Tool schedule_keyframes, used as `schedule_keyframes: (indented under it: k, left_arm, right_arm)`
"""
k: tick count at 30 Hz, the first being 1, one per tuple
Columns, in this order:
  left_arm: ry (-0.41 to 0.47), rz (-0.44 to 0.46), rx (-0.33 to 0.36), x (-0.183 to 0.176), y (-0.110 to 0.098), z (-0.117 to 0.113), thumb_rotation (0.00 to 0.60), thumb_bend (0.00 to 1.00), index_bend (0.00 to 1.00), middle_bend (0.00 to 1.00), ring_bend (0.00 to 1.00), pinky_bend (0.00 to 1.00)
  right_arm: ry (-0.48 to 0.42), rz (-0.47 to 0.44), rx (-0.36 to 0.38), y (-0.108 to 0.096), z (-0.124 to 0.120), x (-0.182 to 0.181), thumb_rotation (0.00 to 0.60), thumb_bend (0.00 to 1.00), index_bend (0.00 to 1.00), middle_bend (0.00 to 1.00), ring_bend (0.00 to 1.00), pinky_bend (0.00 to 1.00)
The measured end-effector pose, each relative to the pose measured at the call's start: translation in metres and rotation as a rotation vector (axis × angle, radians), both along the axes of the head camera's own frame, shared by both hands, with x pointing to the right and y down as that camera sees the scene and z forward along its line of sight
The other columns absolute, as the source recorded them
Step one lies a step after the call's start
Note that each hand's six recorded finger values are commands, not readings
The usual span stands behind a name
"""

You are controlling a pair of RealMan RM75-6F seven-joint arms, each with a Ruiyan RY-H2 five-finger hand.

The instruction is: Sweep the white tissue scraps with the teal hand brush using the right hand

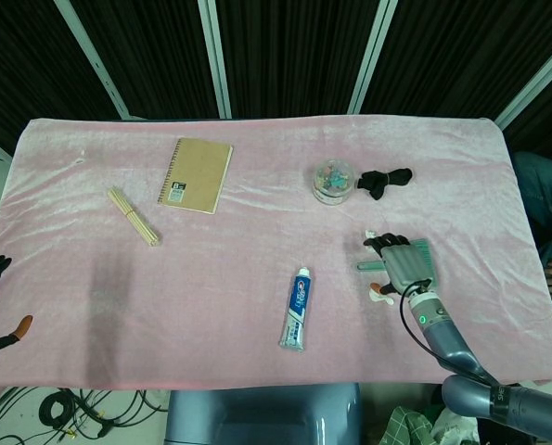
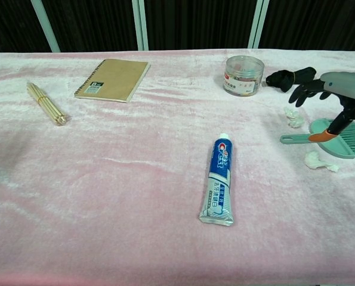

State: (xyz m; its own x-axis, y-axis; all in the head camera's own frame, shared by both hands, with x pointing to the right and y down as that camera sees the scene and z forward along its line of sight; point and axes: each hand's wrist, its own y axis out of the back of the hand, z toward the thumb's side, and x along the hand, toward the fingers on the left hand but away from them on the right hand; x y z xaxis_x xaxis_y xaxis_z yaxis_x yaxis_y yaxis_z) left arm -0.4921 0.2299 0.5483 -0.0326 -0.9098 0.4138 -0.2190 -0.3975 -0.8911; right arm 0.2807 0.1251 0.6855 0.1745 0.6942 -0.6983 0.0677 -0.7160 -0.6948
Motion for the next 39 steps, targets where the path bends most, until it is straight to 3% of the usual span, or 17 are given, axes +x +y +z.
schedule_keyframes:
  k: [21, 32, 39]
  left_arm:
    - [-0.001, -0.012, -0.007, -0.001, -0.001, 0.001, 0.6, 0.28, 0.06, 0.05, 0.0, 0.05]
    - [-0.004, -0.012, -0.007, -0.001, 0.0, 0.001, 0.6, 0.28, 0.06, 0.05, 0.0, 0.05]
    - [-0.004, -0.013, -0.008, -0.001, 0.0, 0.001, 0.6, 0.28, 0.06, 0.05, 0.0, 0.05]
  right_arm:
    - [0.067, 0.029, -0.016, -0.006, 0.05, -0.003, 0.6, 0.19, 0.43, 0.36, 0.16, 0.15]
    - [0.101, 0.011, -0.02, -0.001, 0.06, 0.004, 0.6, 0.2, 0.48, 0.42, 0.18, 0.15]
    - [0.124, -0.012, 0.004, -0.001, 0.061, 0.007, 0.6, 0.26, 0.51, 0.45, 0.2, 0.15]
